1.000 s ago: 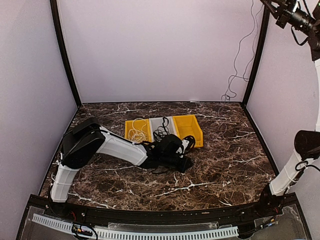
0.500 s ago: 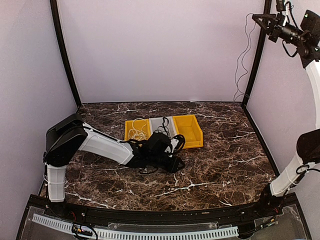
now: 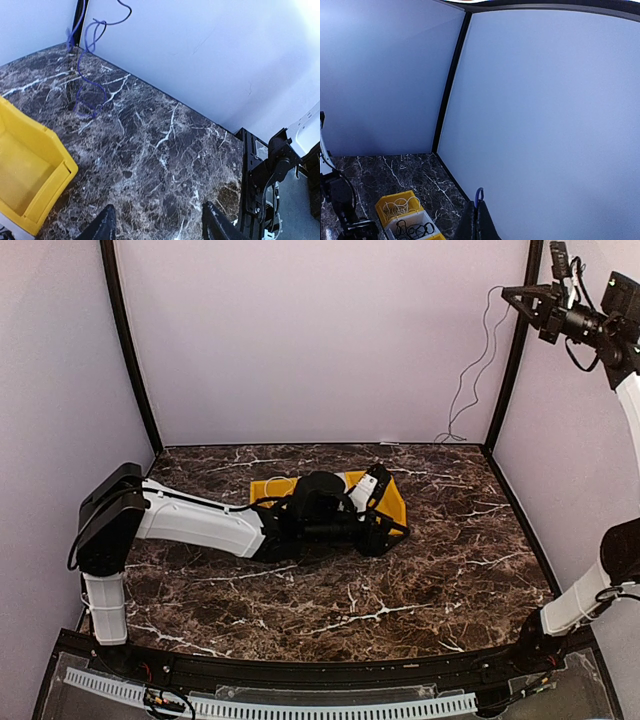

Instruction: Untangle the cables

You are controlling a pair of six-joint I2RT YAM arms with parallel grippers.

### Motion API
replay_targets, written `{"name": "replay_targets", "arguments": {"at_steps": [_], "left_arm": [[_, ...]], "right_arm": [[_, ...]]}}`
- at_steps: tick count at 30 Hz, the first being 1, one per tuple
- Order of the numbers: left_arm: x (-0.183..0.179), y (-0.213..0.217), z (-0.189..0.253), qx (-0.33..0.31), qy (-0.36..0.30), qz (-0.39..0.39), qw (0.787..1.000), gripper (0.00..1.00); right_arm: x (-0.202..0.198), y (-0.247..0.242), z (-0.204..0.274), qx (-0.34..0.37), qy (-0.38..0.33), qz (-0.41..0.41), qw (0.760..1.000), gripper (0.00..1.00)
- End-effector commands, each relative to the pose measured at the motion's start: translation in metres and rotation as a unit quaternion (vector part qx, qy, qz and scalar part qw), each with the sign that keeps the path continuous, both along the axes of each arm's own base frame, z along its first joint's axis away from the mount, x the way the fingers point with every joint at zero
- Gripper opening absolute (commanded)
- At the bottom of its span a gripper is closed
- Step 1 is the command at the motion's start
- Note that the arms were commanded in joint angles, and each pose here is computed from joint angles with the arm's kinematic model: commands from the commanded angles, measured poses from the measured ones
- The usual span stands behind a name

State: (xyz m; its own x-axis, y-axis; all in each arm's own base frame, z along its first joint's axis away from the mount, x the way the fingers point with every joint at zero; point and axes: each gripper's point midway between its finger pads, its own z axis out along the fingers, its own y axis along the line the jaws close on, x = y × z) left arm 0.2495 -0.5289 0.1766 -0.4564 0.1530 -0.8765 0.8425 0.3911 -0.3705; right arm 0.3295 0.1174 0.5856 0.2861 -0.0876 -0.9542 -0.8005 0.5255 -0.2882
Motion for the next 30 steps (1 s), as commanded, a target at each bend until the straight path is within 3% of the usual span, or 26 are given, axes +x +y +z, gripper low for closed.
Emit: {"name": "replay_targets", "arguments": {"at_steps": [1,6,11,20,24,30], "left_arm": [[0.004,-0.014,0.055,-0.082,-0.066,0.000,0.994,0.58],[0.009,-0.034,0.073,-0.114,-0.096,-0.007,0.989,0.60],[0.024,-0.052,0.067,-0.116,-0.097,0.014,0.988,0.62],[0.027,-0.095,0.022,-0.120,-0.096,-0.039,0.987,0.59],[0.033,-0.121,0.030,-0.149,-0.102,-0.057,0.982,0.58],[0.071,-0.139,0.021,-0.154,-0.100,0.018,0.983,0.56]], "right_arm": [[-0.023,0.007,0.010,-0.001,-0.014,0.019,1.000,0.00],[-0.027,0.009,0.007,0.001,-0.005,0.027,1.000,0.00],[-0.032,0.010,0.010,0.002,-0.007,0.028,1.000,0.00],[-0.047,0.015,0.023,0.019,0.000,0.057,0.998,0.00],[-0.050,0.016,0.024,0.024,0.004,0.066,0.997,0.00],[-0.052,0.016,0.025,0.026,0.006,0.069,0.997,0.00]]}}
